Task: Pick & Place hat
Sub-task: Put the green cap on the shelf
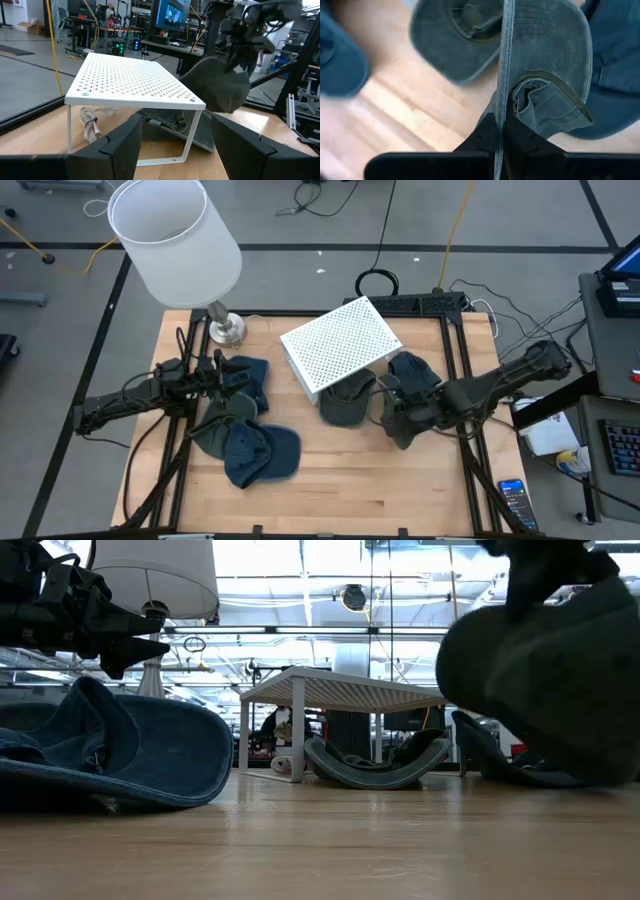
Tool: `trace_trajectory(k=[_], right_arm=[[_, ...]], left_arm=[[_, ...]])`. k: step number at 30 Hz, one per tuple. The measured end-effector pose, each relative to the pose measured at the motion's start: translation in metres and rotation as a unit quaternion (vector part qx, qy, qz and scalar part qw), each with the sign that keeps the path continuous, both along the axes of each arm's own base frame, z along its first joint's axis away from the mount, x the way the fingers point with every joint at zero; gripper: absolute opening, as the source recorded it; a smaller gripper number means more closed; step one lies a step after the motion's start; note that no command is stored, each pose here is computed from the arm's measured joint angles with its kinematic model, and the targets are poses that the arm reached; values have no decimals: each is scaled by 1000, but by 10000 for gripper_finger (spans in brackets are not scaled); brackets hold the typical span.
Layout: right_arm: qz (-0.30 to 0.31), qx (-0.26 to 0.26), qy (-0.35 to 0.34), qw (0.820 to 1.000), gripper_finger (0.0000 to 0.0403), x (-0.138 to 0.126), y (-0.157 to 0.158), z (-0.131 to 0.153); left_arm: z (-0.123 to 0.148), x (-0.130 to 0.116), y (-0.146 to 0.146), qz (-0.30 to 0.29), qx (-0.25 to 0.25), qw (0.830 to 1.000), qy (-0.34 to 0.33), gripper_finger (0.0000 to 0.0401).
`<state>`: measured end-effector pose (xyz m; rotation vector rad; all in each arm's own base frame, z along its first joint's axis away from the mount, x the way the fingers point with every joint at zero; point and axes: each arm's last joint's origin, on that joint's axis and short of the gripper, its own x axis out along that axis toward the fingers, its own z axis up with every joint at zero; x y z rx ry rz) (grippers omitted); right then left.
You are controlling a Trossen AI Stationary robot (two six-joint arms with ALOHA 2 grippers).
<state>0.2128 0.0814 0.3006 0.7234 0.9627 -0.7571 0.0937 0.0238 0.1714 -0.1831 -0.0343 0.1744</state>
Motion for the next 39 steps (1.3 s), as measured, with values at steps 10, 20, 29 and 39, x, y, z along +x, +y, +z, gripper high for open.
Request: trace_trajectory(k=[10,20,29,39], right_arm=[[208,-74,-105,970,5,-26,-2,39],[295,-193,-232,907,6,-29,-6,74],[315,-324,-272,850,6,-23,-7,94],[329,-380,-331,799,6,-16,-2,107]], left_arm=[[0,0,0,0,0,1000,0,241],[0,0,0,0,0,1000,0,241],[0,0,0,0,0,1000,0,241],[0,0,0,0,0,1000,0,241]])
